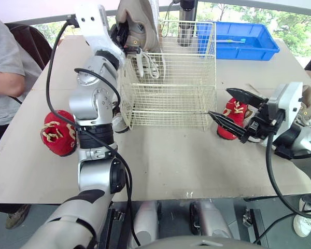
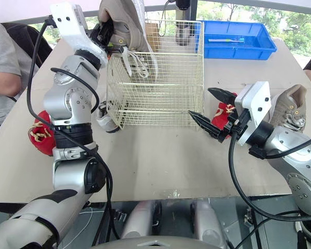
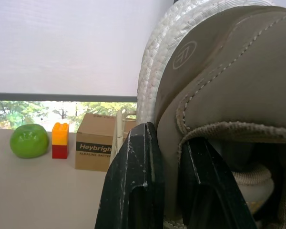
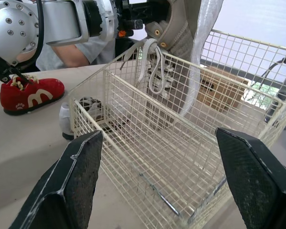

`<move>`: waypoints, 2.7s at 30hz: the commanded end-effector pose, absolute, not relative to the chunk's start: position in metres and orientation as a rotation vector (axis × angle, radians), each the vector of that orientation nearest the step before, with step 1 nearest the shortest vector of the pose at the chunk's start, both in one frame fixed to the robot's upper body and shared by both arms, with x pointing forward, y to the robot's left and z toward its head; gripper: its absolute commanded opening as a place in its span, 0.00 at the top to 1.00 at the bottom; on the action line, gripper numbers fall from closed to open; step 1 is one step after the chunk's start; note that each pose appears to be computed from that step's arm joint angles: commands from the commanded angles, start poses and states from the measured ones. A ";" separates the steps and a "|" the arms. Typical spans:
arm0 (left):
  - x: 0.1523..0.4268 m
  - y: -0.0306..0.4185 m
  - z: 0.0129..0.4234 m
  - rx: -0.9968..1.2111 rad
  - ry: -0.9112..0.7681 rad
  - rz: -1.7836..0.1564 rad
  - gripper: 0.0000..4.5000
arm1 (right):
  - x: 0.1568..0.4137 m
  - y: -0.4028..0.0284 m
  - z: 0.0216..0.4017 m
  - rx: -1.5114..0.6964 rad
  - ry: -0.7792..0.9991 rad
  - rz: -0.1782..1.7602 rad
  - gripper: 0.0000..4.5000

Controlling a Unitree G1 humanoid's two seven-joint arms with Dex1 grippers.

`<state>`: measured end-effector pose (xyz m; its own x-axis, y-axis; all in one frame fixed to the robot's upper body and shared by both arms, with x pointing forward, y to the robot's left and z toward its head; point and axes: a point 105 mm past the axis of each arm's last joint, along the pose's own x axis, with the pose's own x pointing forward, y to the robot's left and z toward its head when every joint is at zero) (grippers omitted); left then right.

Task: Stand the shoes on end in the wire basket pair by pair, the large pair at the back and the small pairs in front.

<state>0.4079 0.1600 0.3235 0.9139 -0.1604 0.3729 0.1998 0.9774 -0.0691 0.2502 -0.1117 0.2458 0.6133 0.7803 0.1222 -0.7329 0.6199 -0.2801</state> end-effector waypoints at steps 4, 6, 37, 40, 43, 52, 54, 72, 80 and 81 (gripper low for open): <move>0.404 0.156 0.317 -0.101 -0.339 -0.241 0.70 | 0.246 -0.111 0.254 -0.231 -0.286 0.885 0.20; 0.402 0.159 0.320 -0.094 -0.347 -0.242 0.51 | 0.246 -0.111 0.254 -0.230 -0.286 0.882 0.20; 0.232 0.087 0.215 -0.064 -0.011 -1.408 0.00 | 0.246 -0.223 0.255 -0.141 -0.240 0.380 0.20; 0.220 0.084 0.203 0.011 0.016 -1.493 0.00 | 0.266 -0.276 0.233 -0.165 0.006 0.148 0.20; 0.217 0.081 0.200 0.024 0.007 -1.518 0.00 | 0.274 -0.308 0.219 -0.329 0.284 0.016 0.20; 0.204 0.059 0.214 0.018 -0.071 -1.561 0.00 | 0.296 -0.377 0.208 -0.297 0.674 -0.079 0.20; 0.202 0.055 0.217 0.016 -0.082 -1.565 0.00 | 0.309 -0.375 0.199 -0.228 0.711 -0.049 0.20; 0.194 0.043 0.226 0.028 -0.135 -1.550 0.00 | 0.336 -0.389 0.147 -0.021 0.876 0.012 0.99; 0.209 0.046 0.231 -0.046 -0.188 -1.462 0.00 | 0.326 -0.399 0.253 0.199 0.022 -0.023 0.99; 0.211 0.047 0.233 -0.066 -0.193 -1.448 0.00 | 0.317 -0.398 0.263 0.208 -0.058 -0.041 0.99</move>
